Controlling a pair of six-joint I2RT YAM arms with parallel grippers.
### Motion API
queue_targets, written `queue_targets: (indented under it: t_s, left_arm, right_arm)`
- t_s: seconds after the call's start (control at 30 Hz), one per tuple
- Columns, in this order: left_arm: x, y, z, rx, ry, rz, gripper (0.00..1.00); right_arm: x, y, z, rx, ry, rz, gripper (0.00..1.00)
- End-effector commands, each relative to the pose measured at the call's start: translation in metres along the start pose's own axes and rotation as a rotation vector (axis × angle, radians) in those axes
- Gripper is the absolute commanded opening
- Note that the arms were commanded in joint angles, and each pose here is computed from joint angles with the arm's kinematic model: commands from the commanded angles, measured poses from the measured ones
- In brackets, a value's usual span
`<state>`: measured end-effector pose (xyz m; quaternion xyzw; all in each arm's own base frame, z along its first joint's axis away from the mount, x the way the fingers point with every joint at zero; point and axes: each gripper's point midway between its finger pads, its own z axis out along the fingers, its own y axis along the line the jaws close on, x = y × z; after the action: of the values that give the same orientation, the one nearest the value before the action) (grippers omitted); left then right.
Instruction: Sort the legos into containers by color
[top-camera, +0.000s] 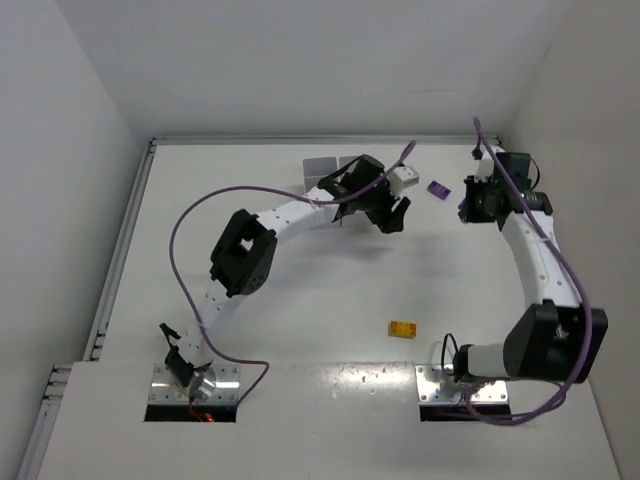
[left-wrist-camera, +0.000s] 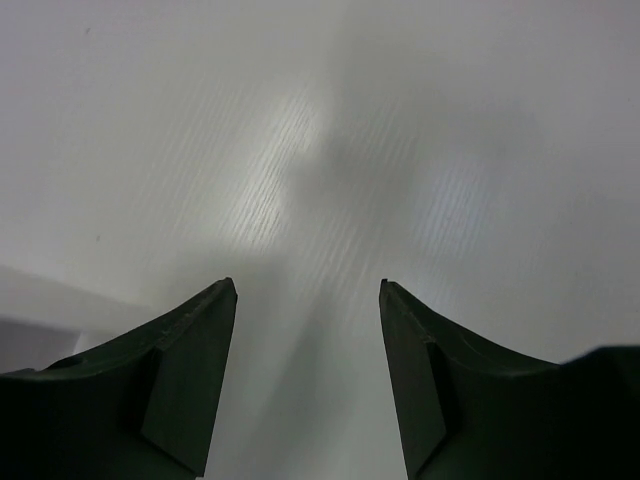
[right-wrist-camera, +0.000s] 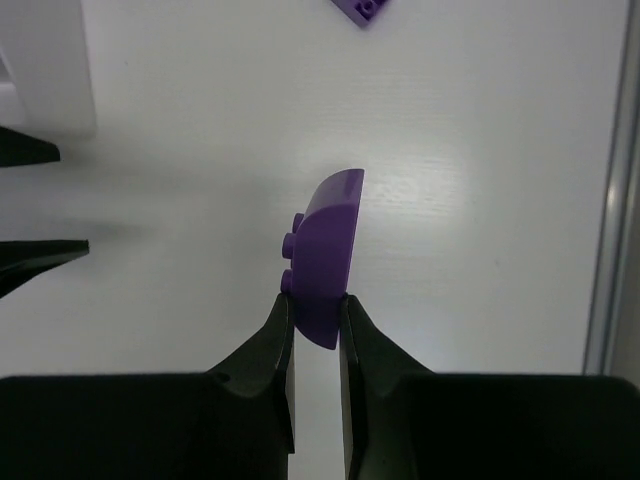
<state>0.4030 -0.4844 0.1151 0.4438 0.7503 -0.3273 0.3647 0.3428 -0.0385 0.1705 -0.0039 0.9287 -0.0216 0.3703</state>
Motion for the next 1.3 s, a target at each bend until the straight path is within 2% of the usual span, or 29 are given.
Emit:
queue_targets:
  t_s: [0.0,0.03,0.1,0.17,0.2,0.23,0.3,0.47,0.57,0.8,0.97,1.27]
  left_arm:
    - [-0.082,0.012,-0.074,-0.046,-0.215,-0.014,0.65]
    - [-0.095,0.012,-0.093,-0.058,-0.25,-0.017,0.65]
    - [-0.087,0.025,-0.113,-0.082,-0.257,-0.063,0.65]
    - [-0.109,0.028,-0.152,-0.105,-0.338,-0.067,0.65]
    - [-0.098,0.044,-0.165,-0.136,-0.338,-0.128,0.65]
    - [-0.105,0.045,-0.186,-0.145,-0.366,-0.141,0.65]
    - [-0.095,0.073,-0.212,-0.196,-0.385,-0.22,0.65]
    - [-0.072,0.108,-0.257,-0.242,-0.393,-0.279,0.65]
    - [-0.042,0.128,-0.272,-0.259,-0.367,-0.338,0.65]
    - [-0.023,0.134,-0.291,-0.265,-0.36,-0.375,0.66]
    - [-0.016,0.142,-0.3,-0.273,-0.355,-0.389,0.66]
    - [-0.015,0.157,-0.298,-0.26,-0.35,-0.394,0.66]
  right_arm:
    - [-0.06,0.021,0.005,-0.165,-0.143,0.042,0.0]
    - [-0.063,0.024,0.009,-0.195,-0.141,0.047,0.0]
    - [-0.067,0.041,0.015,-0.312,-0.124,0.018,0.0]
    - [-0.068,0.078,0.008,-0.494,-0.125,-0.04,0.0]
    - [-0.07,0.089,0.007,-0.547,-0.128,-0.06,0.0]
    - [-0.074,0.11,0.001,-0.623,-0.148,-0.091,0.0]
    - [-0.074,0.129,0.007,-0.666,-0.159,-0.15,0.0]
    - [-0.1,0.191,0.02,-0.768,-0.273,-0.353,0.0]
    - [-0.134,0.215,0.036,-0.765,-0.388,-0.461,0.0]
    - [-0.182,0.245,0.081,-0.712,-0.473,-0.509,0.0]
    - [-0.183,0.253,0.113,-0.658,-0.506,-0.564,0.01]
    - [-0.182,0.251,0.129,-0.627,-0.524,-0.672,0.03]
